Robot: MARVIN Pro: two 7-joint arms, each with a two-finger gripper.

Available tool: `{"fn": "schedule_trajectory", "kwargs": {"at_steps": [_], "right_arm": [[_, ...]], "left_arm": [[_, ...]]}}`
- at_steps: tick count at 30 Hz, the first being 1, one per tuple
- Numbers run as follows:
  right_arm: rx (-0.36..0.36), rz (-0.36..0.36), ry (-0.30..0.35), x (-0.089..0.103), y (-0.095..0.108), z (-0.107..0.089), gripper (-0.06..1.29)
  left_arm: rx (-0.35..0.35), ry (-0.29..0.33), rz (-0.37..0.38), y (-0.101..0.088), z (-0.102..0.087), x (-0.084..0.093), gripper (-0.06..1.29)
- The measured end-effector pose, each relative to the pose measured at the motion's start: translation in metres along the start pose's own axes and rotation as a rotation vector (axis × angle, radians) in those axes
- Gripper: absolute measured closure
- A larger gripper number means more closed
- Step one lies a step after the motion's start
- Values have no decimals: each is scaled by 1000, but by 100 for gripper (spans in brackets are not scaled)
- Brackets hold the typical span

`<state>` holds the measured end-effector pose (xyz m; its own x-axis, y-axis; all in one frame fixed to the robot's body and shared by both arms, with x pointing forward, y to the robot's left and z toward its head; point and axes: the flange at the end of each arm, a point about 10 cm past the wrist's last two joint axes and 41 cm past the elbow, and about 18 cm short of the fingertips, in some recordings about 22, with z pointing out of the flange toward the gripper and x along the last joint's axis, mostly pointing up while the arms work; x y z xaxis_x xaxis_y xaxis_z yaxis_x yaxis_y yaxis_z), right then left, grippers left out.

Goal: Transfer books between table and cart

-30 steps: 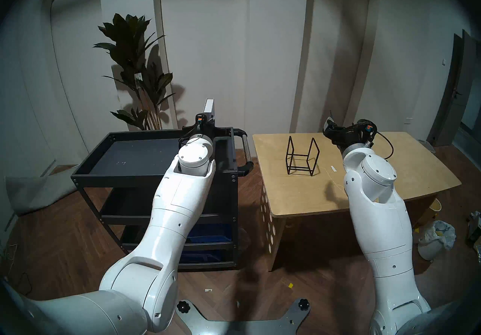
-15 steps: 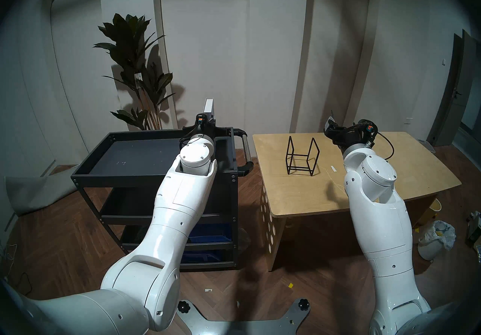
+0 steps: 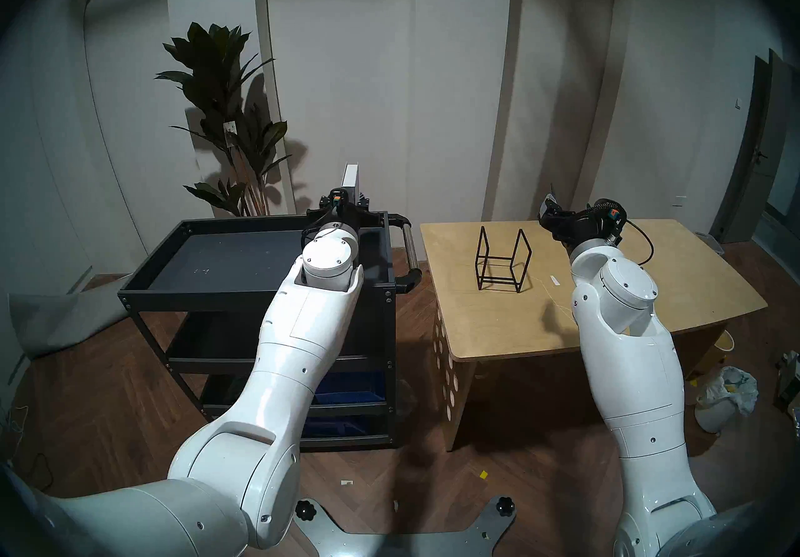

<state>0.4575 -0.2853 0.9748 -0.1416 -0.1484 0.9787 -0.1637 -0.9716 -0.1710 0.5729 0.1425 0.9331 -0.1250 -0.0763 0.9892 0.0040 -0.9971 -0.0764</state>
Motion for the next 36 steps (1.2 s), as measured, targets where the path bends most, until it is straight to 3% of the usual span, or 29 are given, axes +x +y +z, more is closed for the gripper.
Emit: {"fn": "schedule_trajectory", "kwargs": {"at_steps": [2,3,4,5,6,8,23,36], "right_arm": [[0,-2,0,0,0,0,0],[0,-2,0,0,0,1,0],[0,-3,1,-1,0,1,0],[0,-3,1,-1,0,1,0],[0,-4,2,-1,0,1,0],[0,-5,3,-1,-1,1,0],[0,-13,12,-1,-2,2,0],[5,-16,16,-1,-4,3,0]], "left_arm": [[2,0,0,0,0,0,73],[3,0,1,0,0,0,64],[4,0,1,0,0,1,35],[5,0,1,0,0,1,30],[7,0,1,0,0,1,15],[9,0,1,0,0,1,3],[20,2,3,-1,1,2,2],[28,27,2,-3,-2,13,2]]}}
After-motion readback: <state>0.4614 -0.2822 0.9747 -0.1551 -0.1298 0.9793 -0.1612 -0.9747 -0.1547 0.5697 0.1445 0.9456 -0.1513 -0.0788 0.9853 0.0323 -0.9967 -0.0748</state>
